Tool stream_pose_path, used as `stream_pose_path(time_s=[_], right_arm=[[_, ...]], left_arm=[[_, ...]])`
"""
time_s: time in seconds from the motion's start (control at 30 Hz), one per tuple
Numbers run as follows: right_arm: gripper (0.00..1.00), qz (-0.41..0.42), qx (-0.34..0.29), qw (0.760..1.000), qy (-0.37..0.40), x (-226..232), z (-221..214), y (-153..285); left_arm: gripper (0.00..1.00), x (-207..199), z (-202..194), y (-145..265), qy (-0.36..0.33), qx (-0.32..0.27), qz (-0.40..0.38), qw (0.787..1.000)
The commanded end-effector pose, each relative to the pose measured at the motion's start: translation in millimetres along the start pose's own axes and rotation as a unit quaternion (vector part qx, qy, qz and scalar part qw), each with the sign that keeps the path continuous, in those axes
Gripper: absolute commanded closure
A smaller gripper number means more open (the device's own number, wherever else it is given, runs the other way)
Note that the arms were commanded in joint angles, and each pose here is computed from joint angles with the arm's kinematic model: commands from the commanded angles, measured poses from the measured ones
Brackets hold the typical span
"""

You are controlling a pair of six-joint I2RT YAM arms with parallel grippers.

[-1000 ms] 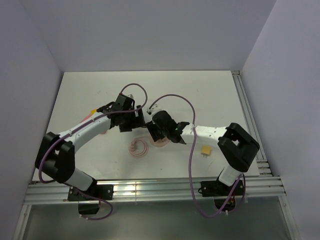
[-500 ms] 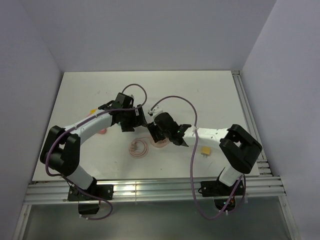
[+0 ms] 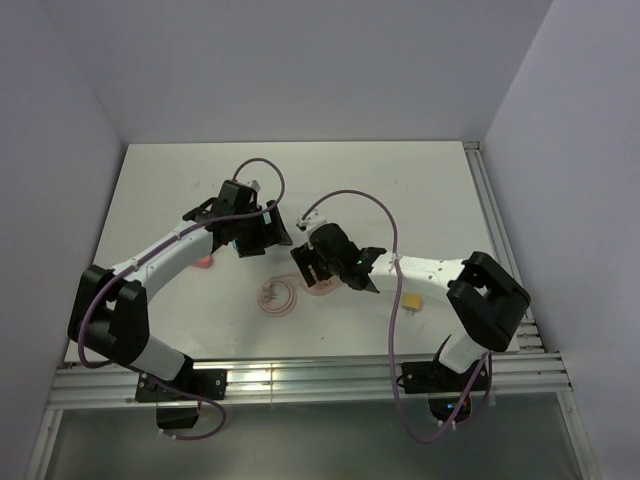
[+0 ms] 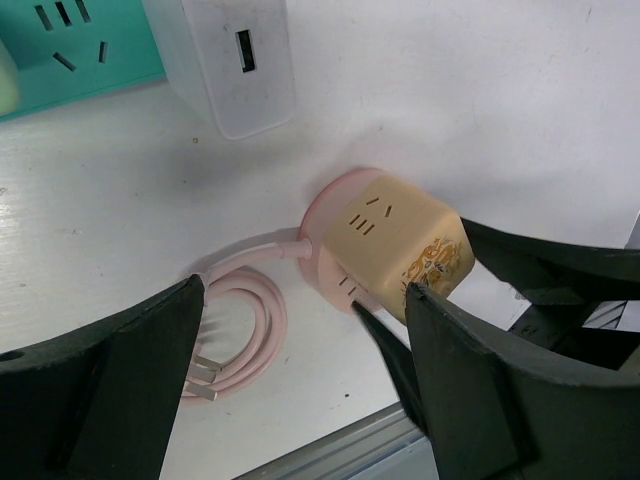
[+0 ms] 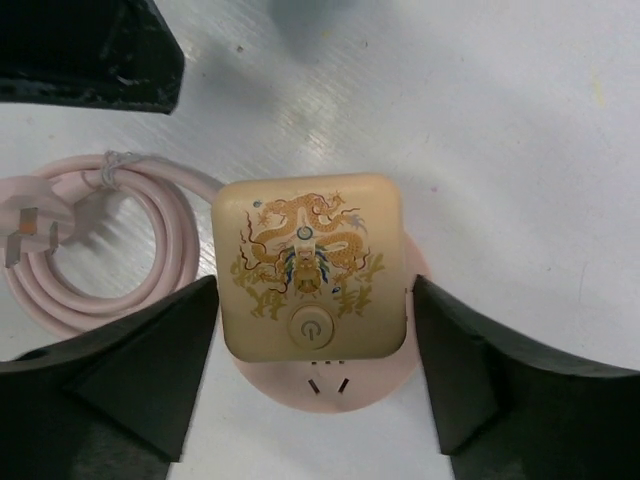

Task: Insert the plug
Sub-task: Insert the plug into the socket.

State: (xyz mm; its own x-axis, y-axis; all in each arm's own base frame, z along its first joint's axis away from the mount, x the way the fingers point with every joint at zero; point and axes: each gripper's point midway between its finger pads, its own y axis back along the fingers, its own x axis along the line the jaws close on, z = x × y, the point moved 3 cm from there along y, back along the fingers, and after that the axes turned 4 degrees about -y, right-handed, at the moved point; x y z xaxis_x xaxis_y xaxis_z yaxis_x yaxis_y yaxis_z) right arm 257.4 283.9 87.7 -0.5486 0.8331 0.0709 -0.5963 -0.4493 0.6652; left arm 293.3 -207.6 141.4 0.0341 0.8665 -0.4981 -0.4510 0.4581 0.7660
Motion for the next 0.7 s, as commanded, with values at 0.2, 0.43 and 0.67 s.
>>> stream_pose_path(time_s=[0.2,0.43,0.67], right_arm=[[0.09,0.009,-0.060,0.998,-0.012,5,39,26],[0.10,-0.006,-0.086,0.996,-0.022,-2,56,49],[0.51,0.002,-0.095,0.995,-0.025,1,72,62]], left_arm=[[0.12,-10,10,19,-0.011,-0.024,-0.020,0.999],[0.12,-8,10,27,-0.010,-0.031,-0.017,0.999],[0.12,-4,8,33,-0.009,-0.035,-0.013,0.999]])
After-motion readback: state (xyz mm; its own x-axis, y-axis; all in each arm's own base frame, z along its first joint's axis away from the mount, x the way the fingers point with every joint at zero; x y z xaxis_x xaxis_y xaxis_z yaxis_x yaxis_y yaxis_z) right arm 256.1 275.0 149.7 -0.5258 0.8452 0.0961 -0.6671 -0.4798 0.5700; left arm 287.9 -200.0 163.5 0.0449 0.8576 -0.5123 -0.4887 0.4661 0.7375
